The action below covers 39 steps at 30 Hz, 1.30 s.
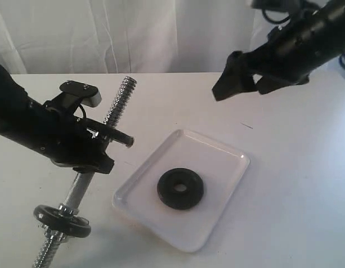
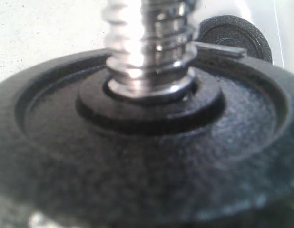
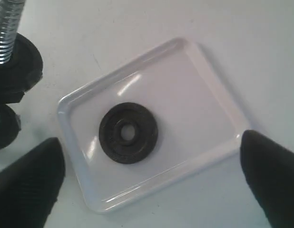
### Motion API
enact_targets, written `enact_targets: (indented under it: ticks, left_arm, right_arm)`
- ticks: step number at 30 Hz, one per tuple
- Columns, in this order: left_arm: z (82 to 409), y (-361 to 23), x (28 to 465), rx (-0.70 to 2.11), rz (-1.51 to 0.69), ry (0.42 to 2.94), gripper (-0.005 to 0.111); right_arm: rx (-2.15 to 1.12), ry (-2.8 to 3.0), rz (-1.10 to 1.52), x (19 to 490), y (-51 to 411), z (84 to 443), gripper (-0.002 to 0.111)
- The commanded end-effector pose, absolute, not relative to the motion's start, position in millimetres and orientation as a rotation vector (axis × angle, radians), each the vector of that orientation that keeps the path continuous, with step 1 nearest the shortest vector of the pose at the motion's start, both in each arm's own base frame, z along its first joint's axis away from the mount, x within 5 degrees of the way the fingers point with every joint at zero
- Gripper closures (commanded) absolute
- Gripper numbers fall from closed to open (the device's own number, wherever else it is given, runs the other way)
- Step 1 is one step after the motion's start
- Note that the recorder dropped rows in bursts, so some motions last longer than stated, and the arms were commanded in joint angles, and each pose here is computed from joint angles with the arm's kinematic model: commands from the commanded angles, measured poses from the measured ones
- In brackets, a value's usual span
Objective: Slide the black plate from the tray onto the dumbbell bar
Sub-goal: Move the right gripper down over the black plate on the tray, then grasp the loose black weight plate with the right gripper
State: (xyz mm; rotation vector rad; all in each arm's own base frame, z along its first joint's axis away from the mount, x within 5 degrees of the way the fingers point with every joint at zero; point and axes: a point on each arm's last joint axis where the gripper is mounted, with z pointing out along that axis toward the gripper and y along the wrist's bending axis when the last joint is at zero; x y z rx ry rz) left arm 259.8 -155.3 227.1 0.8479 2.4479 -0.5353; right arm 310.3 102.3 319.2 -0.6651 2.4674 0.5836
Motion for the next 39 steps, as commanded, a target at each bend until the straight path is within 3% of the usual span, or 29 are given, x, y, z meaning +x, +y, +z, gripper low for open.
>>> enact_targets:
  ticks: [1, 8, 19, 39]
  left_arm:
    - [254, -155, 261, 0.793, -0.548, 2.339, 0.107]
    - [253, -155, 261, 0.803, -0.533, 2.335, 0.107]
    - [254, -154, 262, 0.804, -0.509, 2.327, 0.107]
    - [254, -153, 264, 0.8, -0.49, 2.314, 0.107]
  right_arm:
    - [-0.806, 2.54, 0.629, 325, 128, 287, 0.005]
    - [-1.109, 2.524, 0.474, 327, 177, 243, 0.005]
    - [-1.283, 2.476, 0.427, 317, 225, 208, 0.005]
    - [-1.433, 2.566, 0.207, 316, 243, 146, 0.005]
